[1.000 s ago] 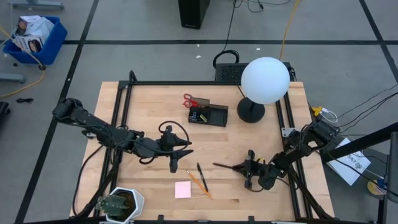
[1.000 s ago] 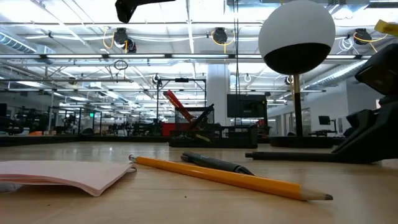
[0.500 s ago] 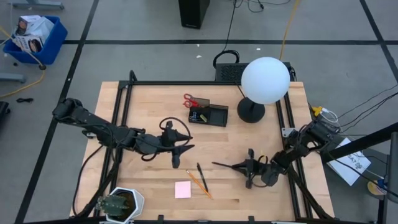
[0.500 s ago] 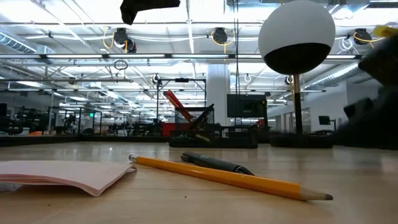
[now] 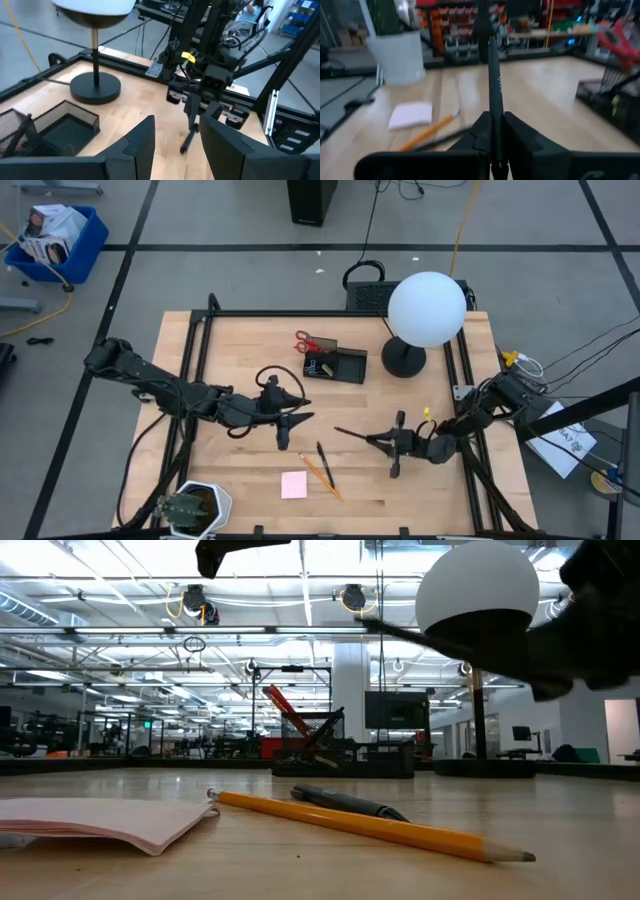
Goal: Pick and place office supplies into organizer
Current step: Put the right black pen into the black desk organizer, then put the black pen into the black desk organizer
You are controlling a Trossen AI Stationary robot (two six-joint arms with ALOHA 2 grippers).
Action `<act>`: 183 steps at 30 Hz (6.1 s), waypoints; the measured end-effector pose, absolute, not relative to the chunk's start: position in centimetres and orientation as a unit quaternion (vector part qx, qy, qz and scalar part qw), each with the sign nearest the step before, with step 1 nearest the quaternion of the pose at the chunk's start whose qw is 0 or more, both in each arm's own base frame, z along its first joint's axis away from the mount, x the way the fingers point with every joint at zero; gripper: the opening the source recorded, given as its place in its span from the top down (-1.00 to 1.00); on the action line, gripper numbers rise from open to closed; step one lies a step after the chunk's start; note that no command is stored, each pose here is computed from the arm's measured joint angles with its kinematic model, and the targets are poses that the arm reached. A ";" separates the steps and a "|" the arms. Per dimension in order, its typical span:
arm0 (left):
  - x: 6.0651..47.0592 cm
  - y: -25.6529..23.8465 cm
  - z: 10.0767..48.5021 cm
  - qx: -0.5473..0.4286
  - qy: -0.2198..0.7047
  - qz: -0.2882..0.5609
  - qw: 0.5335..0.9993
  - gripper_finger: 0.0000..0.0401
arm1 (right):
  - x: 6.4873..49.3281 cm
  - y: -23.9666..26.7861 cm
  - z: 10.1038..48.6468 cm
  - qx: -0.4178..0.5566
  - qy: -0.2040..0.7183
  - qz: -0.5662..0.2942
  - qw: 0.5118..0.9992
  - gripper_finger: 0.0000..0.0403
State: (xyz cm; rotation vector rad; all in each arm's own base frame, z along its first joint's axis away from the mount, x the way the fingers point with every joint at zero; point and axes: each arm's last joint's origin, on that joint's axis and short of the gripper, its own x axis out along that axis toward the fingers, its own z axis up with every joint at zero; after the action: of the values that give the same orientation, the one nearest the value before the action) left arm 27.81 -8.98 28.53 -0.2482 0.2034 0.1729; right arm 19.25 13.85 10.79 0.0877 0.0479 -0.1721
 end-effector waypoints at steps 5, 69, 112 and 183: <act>27.9 -8.8 28.5 -0.133 0.101 0.091 0.982 0.21 | 20.3 12.9 11.6 0.039 -0.004 -0.083 0.996 0.88; 28.3 -9.1 28.1 -0.115 0.099 0.083 0.985 0.83 | 31.1 9.5 17.9 -0.043 -0.111 -0.051 0.992 0.88; 29.6 2.5 27.8 -0.076 0.111 0.250 0.959 0.84 | 24.4 17.0 15.9 -0.110 -0.041 -0.087 0.989 0.16; 36.5 7.8 29.4 -0.157 0.317 0.192 0.915 0.54 | 25.5 15.5 14.0 -0.066 0.032 -0.107 0.992 0.16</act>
State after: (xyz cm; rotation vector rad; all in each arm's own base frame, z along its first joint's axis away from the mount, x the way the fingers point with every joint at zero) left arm 36.52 7.76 29.42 -0.3229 0.6532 0.3953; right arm 25.46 15.52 13.97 -0.1334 0.0638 -0.2140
